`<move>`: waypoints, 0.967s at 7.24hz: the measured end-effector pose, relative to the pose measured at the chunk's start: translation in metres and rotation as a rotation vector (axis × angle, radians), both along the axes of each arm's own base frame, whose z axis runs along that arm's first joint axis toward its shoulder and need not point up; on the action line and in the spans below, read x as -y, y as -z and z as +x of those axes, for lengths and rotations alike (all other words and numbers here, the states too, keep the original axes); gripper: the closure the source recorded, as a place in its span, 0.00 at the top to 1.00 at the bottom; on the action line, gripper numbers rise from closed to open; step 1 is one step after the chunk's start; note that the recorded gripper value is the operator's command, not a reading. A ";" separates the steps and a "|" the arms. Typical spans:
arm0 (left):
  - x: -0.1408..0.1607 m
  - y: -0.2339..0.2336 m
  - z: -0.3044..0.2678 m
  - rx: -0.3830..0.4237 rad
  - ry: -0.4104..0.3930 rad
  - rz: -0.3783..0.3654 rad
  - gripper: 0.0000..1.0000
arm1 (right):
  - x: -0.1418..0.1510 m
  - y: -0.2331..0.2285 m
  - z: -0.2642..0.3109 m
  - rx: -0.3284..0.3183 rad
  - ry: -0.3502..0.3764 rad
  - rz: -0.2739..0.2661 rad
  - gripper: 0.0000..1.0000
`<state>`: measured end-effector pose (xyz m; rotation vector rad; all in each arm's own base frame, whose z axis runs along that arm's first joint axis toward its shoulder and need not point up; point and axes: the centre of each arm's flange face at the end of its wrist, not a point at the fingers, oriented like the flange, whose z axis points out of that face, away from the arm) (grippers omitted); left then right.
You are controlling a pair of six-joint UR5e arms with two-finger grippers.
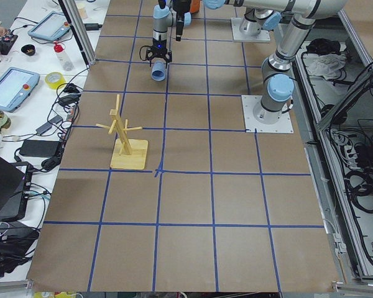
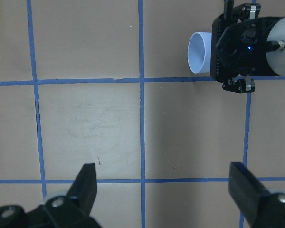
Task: Flip cup
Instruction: 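Lay the cup on its side and open the right gripper, then raise the right gripper back toward its start while the left arm reaches out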
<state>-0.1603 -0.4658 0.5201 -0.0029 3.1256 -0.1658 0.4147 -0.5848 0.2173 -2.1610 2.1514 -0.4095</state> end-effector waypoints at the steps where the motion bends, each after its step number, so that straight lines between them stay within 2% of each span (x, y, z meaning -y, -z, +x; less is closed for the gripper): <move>1: -0.001 0.000 0.000 0.000 0.001 0.001 1.00 | -0.002 -0.012 -0.002 0.008 0.049 -0.004 1.00; 2: -0.002 0.000 -0.001 -0.002 0.003 0.006 1.00 | -0.003 -0.027 -0.007 0.009 0.117 -0.016 1.00; 3: -0.004 0.000 -0.001 -0.005 0.005 0.013 1.00 | -0.004 -0.049 -0.018 -0.013 0.238 -0.041 1.00; 4: -0.005 0.001 0.000 -0.006 0.010 0.020 1.00 | -0.006 -0.074 -0.035 -0.053 0.405 -0.050 1.00; 6: 0.002 0.004 0.016 -0.017 0.033 0.030 1.00 | 0.000 -0.116 -0.108 -0.106 0.730 0.018 1.00; 7: 0.012 0.016 0.024 -0.060 0.039 0.050 1.00 | 0.008 -0.134 -0.165 -0.106 0.862 0.062 1.00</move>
